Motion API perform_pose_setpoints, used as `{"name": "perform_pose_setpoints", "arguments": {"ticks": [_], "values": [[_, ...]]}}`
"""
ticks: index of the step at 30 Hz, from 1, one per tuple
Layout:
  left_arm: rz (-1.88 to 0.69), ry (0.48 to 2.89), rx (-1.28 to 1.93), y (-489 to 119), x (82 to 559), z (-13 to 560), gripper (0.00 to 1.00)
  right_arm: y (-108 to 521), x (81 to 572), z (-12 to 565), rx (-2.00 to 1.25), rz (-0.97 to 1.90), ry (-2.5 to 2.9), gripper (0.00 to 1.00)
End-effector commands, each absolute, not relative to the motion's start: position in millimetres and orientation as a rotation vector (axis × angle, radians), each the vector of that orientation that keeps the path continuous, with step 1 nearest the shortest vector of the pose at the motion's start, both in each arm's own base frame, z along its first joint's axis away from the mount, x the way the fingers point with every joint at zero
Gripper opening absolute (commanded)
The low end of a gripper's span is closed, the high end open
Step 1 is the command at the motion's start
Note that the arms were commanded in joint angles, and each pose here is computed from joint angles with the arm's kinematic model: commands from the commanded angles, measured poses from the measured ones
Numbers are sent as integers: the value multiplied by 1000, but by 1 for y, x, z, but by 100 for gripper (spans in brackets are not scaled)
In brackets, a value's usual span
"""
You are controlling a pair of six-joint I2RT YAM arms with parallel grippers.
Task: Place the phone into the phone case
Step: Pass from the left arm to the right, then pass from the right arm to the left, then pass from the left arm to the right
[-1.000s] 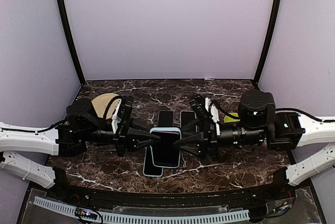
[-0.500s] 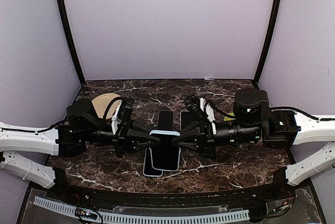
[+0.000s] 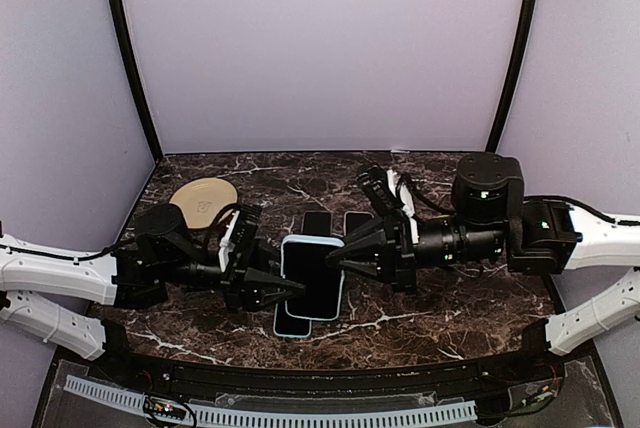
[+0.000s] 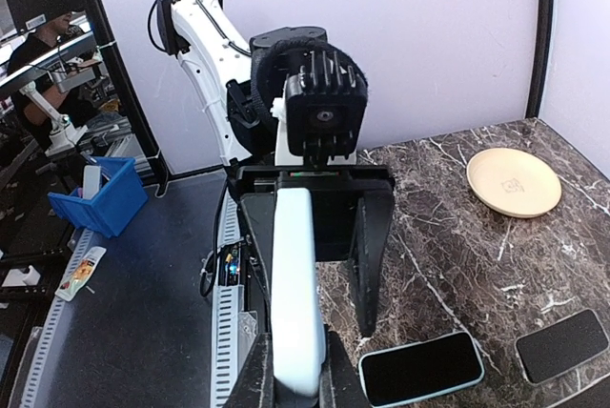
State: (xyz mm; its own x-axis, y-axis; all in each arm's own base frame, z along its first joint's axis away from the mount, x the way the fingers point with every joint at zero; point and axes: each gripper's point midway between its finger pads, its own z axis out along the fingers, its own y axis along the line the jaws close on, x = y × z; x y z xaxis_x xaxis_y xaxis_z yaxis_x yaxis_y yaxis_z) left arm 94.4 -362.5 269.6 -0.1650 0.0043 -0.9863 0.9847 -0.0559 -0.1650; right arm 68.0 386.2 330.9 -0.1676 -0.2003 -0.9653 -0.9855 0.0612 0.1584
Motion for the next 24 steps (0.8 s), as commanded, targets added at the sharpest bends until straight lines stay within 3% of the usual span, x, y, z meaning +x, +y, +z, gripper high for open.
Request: {"name": "perform_pose_setpoints", "arguments": {"ticks": [1,4,6,9,10,12,17,24], "values": [[-1407,1304,1170,-362,89,263,33,385,65,384,-1177,1258,1351,0],[-1418,1288,1166,-361,87,266,14,386,66,376,-1176,1252,1379,0],[-1420,1271,1153,-361,88,270,7,385,69,370,-1164,1252,1401,3],[-1430,1252,1113,-359,90,280,0,382,74,352,-1125,1245,1454,41],[-1433,1227,1093,-357,90,286,0,381,77,343,-1105,1241,1483,49],[-1447,1189,1056,-354,90,297,0,379,82,323,-1072,1237,1545,54],[-1492,1152,1007,-352,90,310,0,382,75,302,-1049,1334,1583,51],[-1540,1182,1024,-359,88,305,0,391,71,303,-1070,1366,1573,26]]}}
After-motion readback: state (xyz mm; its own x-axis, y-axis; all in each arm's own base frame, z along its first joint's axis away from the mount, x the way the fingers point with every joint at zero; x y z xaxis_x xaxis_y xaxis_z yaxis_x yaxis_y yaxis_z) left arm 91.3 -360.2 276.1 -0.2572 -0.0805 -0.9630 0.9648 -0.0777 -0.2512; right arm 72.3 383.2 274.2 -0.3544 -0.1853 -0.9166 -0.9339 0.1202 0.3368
